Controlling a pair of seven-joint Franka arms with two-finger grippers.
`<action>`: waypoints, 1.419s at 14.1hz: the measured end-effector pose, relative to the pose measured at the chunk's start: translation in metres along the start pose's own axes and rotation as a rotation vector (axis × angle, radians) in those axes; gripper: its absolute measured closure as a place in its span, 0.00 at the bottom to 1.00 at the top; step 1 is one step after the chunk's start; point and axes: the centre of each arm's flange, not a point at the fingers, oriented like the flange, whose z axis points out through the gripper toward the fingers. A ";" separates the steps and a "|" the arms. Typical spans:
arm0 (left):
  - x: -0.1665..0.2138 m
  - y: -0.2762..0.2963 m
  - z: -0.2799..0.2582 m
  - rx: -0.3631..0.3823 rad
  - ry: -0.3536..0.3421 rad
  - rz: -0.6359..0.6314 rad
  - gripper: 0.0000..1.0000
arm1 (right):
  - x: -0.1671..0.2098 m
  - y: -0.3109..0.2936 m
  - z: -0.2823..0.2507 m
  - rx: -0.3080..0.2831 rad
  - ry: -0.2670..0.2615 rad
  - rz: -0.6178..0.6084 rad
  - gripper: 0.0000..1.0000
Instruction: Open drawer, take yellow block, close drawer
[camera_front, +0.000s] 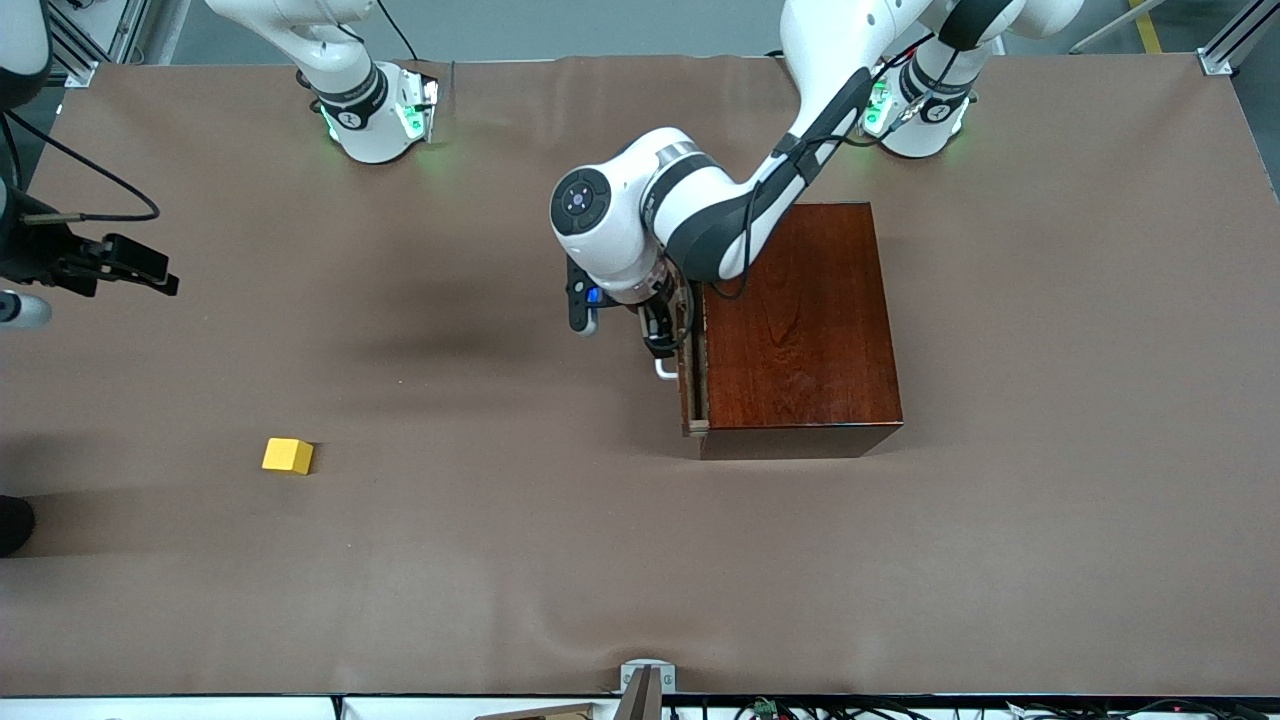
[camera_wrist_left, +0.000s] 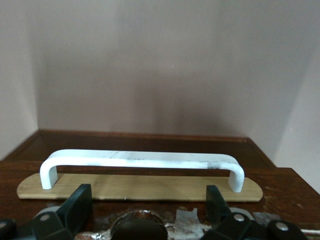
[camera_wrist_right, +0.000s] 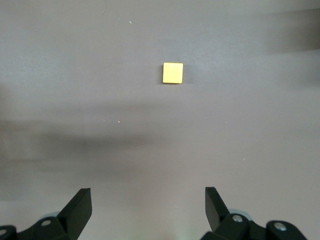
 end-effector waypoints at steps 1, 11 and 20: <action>-0.004 -0.002 0.003 -0.005 -0.026 -0.004 0.00 | 0.000 0.001 -0.006 0.000 0.013 0.003 0.00; 0.000 -0.007 -0.007 0.052 0.023 -0.112 0.00 | -0.002 0.013 -0.040 -0.003 0.078 0.024 0.00; -0.147 -0.064 -0.169 0.025 0.330 -1.110 0.00 | -0.001 0.014 -0.038 -0.003 0.073 0.025 0.00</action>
